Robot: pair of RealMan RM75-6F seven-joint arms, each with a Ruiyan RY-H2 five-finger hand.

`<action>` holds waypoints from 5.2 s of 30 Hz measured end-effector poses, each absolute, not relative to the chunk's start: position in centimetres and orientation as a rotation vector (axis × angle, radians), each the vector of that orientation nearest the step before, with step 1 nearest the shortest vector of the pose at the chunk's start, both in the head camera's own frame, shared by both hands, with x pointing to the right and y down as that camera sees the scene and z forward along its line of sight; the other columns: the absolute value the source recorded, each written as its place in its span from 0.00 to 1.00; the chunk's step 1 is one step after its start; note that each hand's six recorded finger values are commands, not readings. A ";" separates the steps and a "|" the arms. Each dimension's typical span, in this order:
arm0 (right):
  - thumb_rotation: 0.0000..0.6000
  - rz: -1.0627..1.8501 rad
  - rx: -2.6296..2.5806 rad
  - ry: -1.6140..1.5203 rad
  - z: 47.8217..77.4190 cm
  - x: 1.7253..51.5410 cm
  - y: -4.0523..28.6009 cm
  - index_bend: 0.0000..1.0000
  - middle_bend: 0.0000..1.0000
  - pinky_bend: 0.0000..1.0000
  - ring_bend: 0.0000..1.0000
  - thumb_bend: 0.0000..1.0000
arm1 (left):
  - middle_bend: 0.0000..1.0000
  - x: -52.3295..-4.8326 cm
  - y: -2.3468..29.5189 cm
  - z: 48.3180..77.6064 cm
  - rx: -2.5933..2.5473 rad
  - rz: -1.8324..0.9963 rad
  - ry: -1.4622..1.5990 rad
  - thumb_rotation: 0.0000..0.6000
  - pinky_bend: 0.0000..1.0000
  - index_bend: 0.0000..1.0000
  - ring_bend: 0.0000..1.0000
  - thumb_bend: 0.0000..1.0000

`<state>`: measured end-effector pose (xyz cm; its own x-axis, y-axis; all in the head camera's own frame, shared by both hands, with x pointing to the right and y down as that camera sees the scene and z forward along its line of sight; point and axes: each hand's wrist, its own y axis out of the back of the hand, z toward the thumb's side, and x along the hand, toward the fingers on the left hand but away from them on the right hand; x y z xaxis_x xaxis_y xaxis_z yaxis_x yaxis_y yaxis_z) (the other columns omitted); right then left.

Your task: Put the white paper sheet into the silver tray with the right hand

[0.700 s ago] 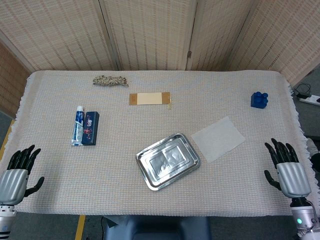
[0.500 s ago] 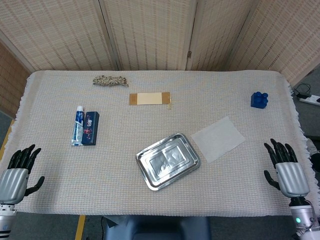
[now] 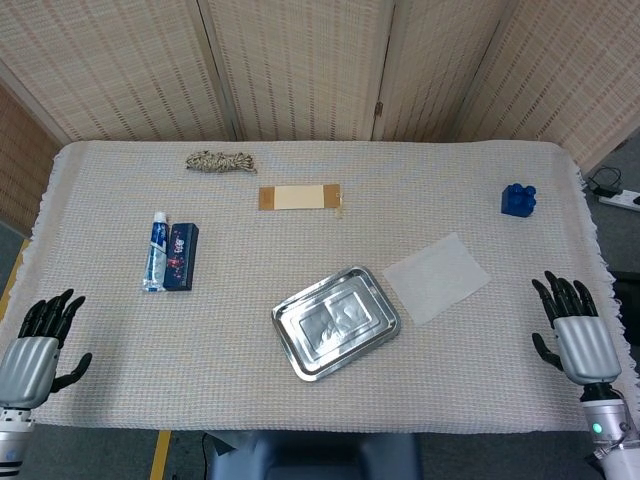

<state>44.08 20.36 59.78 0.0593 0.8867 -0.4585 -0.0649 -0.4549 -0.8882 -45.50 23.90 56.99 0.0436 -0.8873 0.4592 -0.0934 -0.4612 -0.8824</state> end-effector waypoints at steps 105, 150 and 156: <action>1.00 1.342 -1.633 -0.766 76.6 35.0 13.3 0.66 0.15 0.00 0.00 0.49 | 0.00 -48.2 22.5 56.5 -1.476 -1.560 1.147 1.00 0.00 0.00 0.00 0.63; 1.00 0.835 -1.849 -0.771 73.4 19.0 17.7 0.66 0.15 0.00 0.00 0.49 | 0.00 -48.2 22.1 56.7 -1.678 -1.480 1.230 1.00 0.00 0.00 0.00 0.63; 1.00 0.827 -1.828 -0.713 73.5 17.9 19.0 0.66 0.12 0.00 0.00 0.49 | 0.00 -48.4 21.9 56.1 -1.696 -1.448 1.264 1.00 0.00 0.00 0.00 0.63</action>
